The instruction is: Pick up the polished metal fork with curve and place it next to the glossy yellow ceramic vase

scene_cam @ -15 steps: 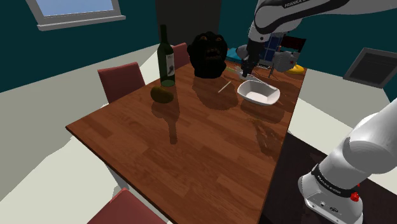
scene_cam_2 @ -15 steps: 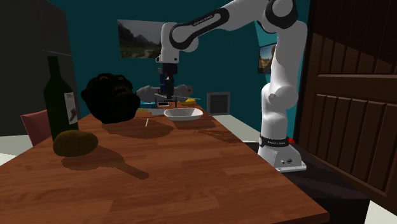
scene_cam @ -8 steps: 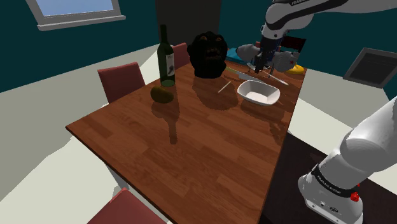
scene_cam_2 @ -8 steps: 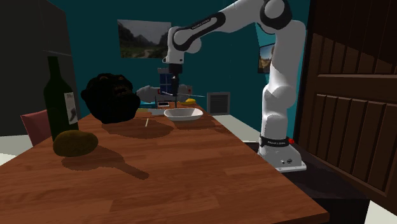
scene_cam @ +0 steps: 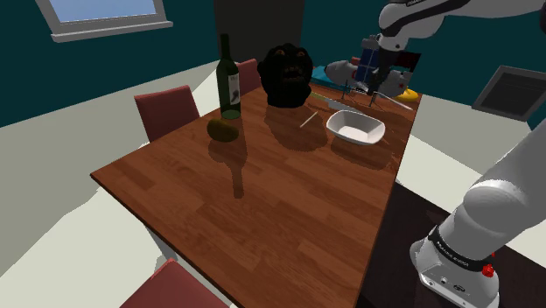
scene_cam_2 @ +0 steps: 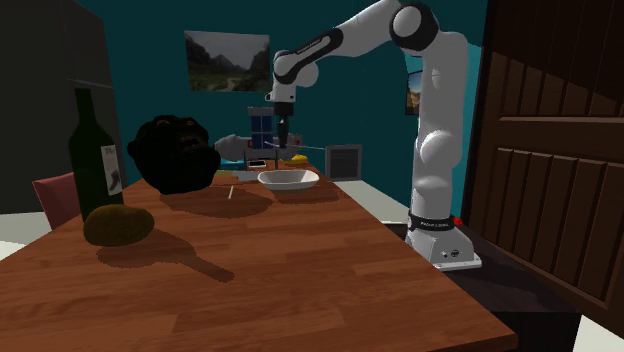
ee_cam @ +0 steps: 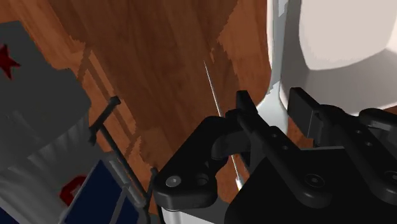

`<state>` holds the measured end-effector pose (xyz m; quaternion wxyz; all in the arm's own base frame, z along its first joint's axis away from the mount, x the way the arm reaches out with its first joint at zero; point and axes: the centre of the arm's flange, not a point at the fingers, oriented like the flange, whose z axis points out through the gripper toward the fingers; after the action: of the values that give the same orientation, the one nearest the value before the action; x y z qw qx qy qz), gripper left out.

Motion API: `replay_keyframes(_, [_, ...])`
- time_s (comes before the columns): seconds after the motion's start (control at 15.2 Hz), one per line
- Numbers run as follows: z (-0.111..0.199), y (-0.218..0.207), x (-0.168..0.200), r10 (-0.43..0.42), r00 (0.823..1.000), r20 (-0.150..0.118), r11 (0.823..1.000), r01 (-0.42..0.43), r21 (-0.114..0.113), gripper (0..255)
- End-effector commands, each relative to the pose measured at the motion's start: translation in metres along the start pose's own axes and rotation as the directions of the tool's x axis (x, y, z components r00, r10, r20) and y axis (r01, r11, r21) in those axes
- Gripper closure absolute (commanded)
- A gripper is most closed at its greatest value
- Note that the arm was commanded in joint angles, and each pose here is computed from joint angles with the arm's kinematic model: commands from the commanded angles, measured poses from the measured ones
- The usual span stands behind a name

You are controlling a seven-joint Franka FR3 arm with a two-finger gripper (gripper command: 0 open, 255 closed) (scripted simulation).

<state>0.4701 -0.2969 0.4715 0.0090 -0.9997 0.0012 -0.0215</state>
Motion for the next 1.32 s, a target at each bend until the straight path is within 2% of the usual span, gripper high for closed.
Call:
replay_keyframes(0.0, [-0.002,0.026,-0.005,-0.002,1.0,0.0,1.0,0.002,0.0,255])
replay_keyframes(0.79, [-0.006,0.181,-0.028,-0.002,1.0,0.0,1.0,0.002,0.0,255])
replay_keyframes(1.25, [0.031,0.182,-0.029,-0.002,1.0,0.0,1.0,0.002,0.0,255])
